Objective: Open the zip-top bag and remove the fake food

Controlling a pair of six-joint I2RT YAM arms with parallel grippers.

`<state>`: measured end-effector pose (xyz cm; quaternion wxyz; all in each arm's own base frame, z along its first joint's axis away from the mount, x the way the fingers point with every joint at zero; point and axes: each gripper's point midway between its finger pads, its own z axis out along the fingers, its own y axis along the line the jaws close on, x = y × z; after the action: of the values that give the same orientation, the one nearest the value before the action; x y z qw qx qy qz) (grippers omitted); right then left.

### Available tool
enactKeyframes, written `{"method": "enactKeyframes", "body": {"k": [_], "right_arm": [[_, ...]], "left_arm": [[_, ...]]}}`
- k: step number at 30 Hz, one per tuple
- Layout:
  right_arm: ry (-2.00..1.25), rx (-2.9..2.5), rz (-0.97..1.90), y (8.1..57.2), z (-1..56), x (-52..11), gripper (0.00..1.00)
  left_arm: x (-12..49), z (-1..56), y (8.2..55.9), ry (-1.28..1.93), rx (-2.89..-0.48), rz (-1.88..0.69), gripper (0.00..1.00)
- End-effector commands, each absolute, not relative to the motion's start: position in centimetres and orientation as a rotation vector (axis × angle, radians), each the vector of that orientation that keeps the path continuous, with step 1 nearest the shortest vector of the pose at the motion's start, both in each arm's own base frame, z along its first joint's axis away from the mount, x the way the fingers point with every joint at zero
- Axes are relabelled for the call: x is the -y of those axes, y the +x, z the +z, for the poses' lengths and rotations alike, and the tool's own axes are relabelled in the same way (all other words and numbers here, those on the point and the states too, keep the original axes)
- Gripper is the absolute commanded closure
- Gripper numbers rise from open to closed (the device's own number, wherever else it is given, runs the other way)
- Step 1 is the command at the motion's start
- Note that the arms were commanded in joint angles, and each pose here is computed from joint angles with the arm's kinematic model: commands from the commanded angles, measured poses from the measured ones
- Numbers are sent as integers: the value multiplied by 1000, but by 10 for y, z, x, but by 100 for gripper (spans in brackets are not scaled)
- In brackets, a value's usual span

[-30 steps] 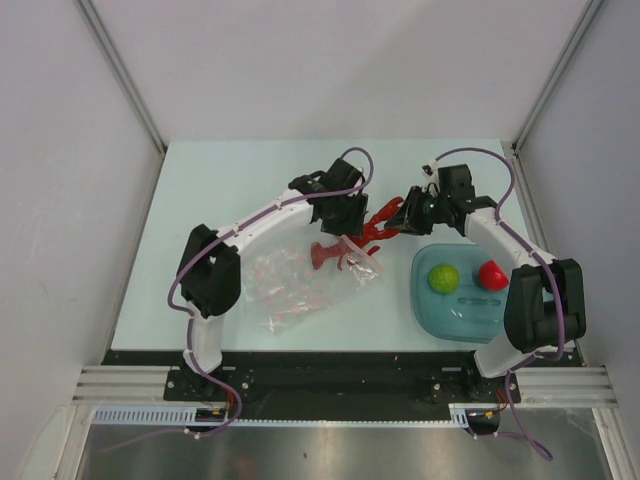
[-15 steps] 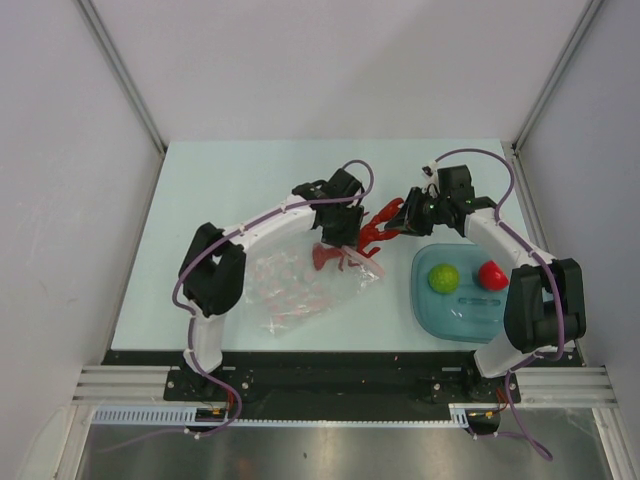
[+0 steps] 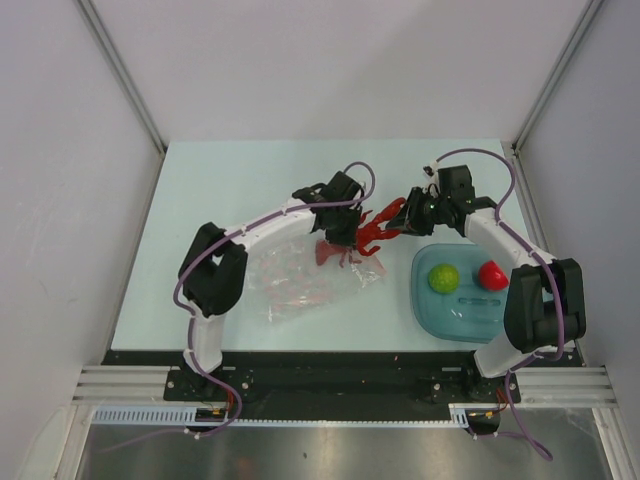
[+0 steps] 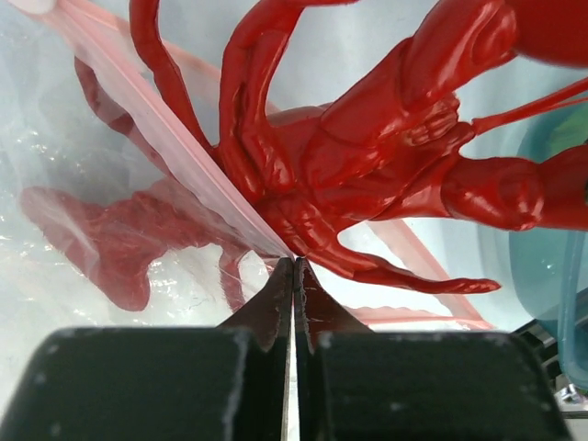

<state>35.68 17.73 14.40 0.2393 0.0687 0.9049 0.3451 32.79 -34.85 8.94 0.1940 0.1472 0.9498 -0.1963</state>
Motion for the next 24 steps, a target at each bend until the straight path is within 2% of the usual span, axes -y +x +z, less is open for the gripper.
{"method": "enactKeyframes", "body": {"k": [1, 10, 18, 24], "right_arm": [[123, -2382, 1022, 361, 178, -188, 100], [110, -2363, 958, 352, 219, -177, 100], [102, -2300, 779, 324, 281, -144, 100], [117, -2274, 718, 302, 303, -133, 100]], "left_arm": [[355, 132, 332, 481, -2507, -637, 100], [357, 204, 316, 587, -2293, -853, 100], [339, 209, 309, 568, -2258, -950, 100], [338, 225, 311, 557, -2168, -1020, 100]]}}
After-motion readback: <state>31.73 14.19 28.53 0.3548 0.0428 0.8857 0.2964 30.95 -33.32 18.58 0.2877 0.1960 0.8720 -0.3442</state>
